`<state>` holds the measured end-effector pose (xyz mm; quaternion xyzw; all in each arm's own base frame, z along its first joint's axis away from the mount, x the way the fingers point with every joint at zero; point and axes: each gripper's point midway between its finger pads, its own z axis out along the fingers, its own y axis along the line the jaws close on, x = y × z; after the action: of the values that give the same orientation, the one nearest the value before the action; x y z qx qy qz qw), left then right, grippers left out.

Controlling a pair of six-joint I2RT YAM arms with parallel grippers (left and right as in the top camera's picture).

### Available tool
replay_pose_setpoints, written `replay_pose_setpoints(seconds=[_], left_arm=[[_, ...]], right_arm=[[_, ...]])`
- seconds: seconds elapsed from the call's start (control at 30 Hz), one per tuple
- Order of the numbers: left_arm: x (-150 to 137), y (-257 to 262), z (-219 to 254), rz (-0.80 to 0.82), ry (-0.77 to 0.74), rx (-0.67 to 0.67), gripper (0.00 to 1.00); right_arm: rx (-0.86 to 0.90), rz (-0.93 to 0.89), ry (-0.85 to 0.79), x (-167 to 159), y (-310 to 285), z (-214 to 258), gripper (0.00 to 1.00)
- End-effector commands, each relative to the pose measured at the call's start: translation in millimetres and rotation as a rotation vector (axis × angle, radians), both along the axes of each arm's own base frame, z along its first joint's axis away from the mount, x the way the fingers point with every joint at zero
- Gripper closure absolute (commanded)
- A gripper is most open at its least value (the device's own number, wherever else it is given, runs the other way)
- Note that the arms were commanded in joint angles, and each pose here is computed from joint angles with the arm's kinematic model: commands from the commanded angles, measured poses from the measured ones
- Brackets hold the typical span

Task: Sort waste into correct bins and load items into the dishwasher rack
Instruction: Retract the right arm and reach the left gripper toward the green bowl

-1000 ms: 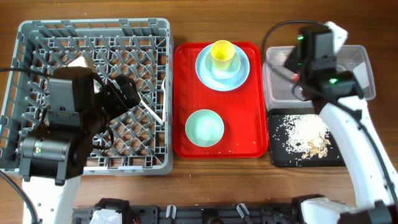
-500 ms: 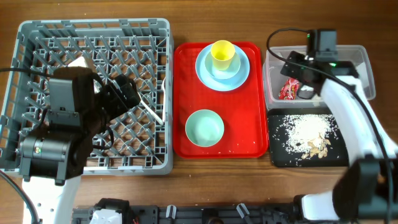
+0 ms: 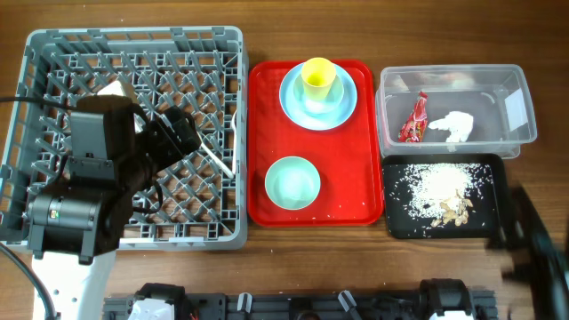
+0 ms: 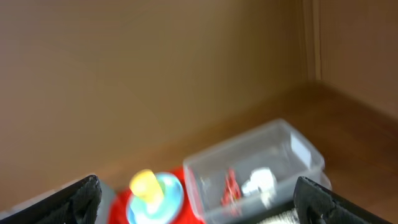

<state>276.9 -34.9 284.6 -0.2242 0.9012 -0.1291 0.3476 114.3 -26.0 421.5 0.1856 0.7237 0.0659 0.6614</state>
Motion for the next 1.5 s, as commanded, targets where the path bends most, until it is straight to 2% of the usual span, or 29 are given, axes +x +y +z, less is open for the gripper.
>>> replay_pose_setpoints(seconds=[0.0,0.07,0.17,0.33,0.4,0.53,0.6,0.67,0.7,0.73,0.8,0.83,0.9,0.93,0.97,1.0,1.03,1.13,1.17,1.2,1.27,1.3,1.33,1.37,1.4,1.43,1.47], left_arm=[[0,0,2,0.003,-0.006,-0.009,0.0],[0,0,2,0.003,-0.006,-0.009,0.0],[0,0,2,0.003,-0.006,-0.009,0.0],[0,0,2,0.003,-0.006,-0.009,0.0],[10,-4,13,0.013,-0.061,-0.053,0.0],[20,-13,26,-0.023,-0.127,-0.094,0.0],[11,-38,18,-0.129,-0.063,-0.189,0.0],[3,-49,2,-0.166,0.029,-0.212,0.0],[-2,-56,-7,-0.188,0.079,-0.216,0.03],[-9,-68,-23,-0.231,0.161,-0.209,0.11],[-22,-90,-44,-0.349,0.261,-0.154,0.36],[-27,-99,-54,-0.388,0.305,-0.133,0.44],[-39,-128,-77,-0.487,0.391,-0.089,0.47],[-42,-143,-89,-0.52,0.423,-0.064,0.46],[-44,-158,-100,-0.544,0.443,-0.04,0.3],[-45,-175,-109,-0.583,0.451,-0.015,0.06],[-43,-190,-117,-0.626,0.441,0.008,0.0],[-38,-225,-134,-0.697,0.415,0.019,0.0],[-40,-235,-138,-0.724,0.418,0.004,0.16],[-44,-254,-146,-0.767,0.411,0.002,0.96],[-50,-265,-155,-0.797,0.416,0.023,0.96],[-53,-266,-161,-0.802,0.424,0.048,0.92],[-55,-265,-168,-0.8,0.437,0.084,0.81],[-57,-262,-178,-0.791,0.455,0.137,0.65],[-58,-260,-184,-0.787,0.464,0.17,0.63],[-60,-261,-193,-0.789,0.476,0.201,0.75],[-61,-262,-198,-0.789,0.483,0.215,0.82]], right_arm=[[0.004,-0.014,-0.124,-38,-3,9,0.0],[0.005,-0.013,-0.148,-49,-2,8,0.0],[0.004,-0.013,-0.07,-49,-2,-12,0.0],[0.001,-0.013,0.215,-62,-2,-80,0.0],[-0.001,-0.013,0.363,-76,-3,-113,0.0],[0.074,-0.025,0.37,-78,-1,-117,0.0],[0.073,-0.025,0.37,-78,-1,-117,0.0],[0.073,-0.025,0.37,-78,-1,-117,0.0],[0.073,-0.025,0.37,-78,-1,-117,0.0],[0.073,-0.025,0.37,-78,-1,-117,0.0],[0.073,-0.025,0.37,-78,-1,-117,0.0],[0.073,-0.025,0.37,-78,-1,-117,0.0],[0.073,-0.025,0.37,-78,-1,-117,0.0],[0.073,-0.025,0.37,-78,-1,-117,0.0],[0.073,-0.026,0.37,-78,-1,-117,0.0],[0.073,-0.025,0.37,-78,-1,-117,0.0],[0.073,-0.025,0.37,-78,-1,-117,0.0],[0.073,-0.025,0.37,-78,-1,-117,0.0],[0.073,-0.026,0.37,-78,-1,-117,0.0],[0.073,-0.025,0.37,-78,-1,-117,0.0],[0.073,-0.025,0.37,-78,-1,-117,0.0],[0.073,-0.025,0.37,-78,-1,-117,0.0],[0.073,-0.026,0.37,-78,-1,-117,0.0],[0.073,-0.025,0.37,-78,-1,-117,0.0],[0.073,-0.026,0.37,-78,-1,-117,0.0],[0.073,-0.026,0.37,-78,-1,-117,0.0],[0.073,-0.026,0.37,-78,-1,-117,0.0]])
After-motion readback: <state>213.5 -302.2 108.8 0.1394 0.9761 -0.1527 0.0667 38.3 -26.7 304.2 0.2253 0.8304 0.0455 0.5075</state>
